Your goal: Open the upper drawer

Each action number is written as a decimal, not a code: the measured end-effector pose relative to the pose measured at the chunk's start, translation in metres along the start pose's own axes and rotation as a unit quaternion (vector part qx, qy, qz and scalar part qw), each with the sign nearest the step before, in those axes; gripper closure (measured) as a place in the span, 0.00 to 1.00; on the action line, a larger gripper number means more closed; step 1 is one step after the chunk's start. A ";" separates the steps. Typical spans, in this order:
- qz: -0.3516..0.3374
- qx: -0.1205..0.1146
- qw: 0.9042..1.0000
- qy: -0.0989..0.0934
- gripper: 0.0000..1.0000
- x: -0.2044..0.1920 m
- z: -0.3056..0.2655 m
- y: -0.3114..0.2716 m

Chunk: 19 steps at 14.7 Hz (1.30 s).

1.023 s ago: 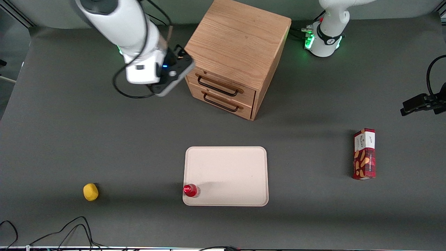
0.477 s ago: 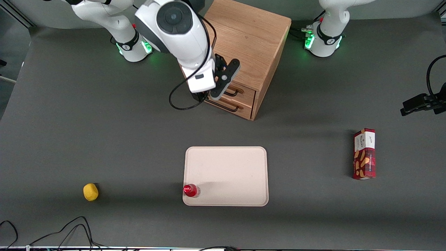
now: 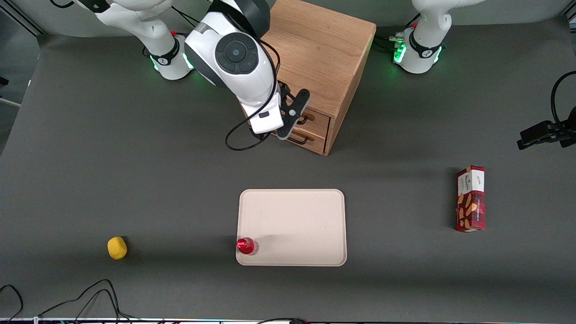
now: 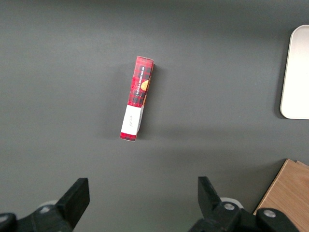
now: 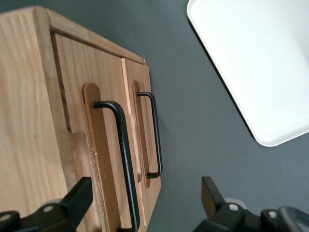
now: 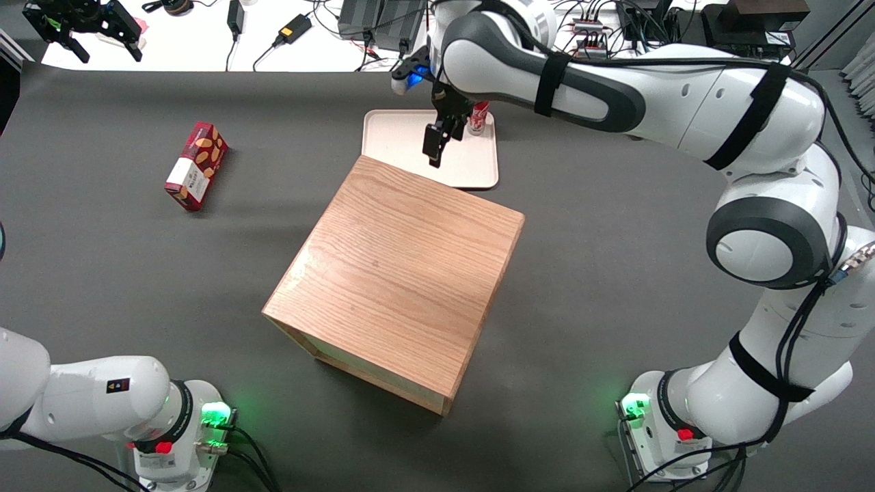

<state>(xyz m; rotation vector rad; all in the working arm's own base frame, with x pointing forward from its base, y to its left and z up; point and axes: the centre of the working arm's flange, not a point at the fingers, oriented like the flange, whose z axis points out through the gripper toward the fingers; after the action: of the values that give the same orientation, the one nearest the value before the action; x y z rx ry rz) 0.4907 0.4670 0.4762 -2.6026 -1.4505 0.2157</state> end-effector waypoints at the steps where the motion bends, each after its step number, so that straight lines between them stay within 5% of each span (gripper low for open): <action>1: -0.004 0.000 1.000 -0.003 0.00 0.000 0.006 0.000; 19: -0.006 0.002 1.000 -0.008 0.00 -0.008 0.058 0.010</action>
<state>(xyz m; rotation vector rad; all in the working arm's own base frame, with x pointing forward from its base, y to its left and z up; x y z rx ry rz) 0.4838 0.4587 0.4176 -2.5933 -1.4695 0.2394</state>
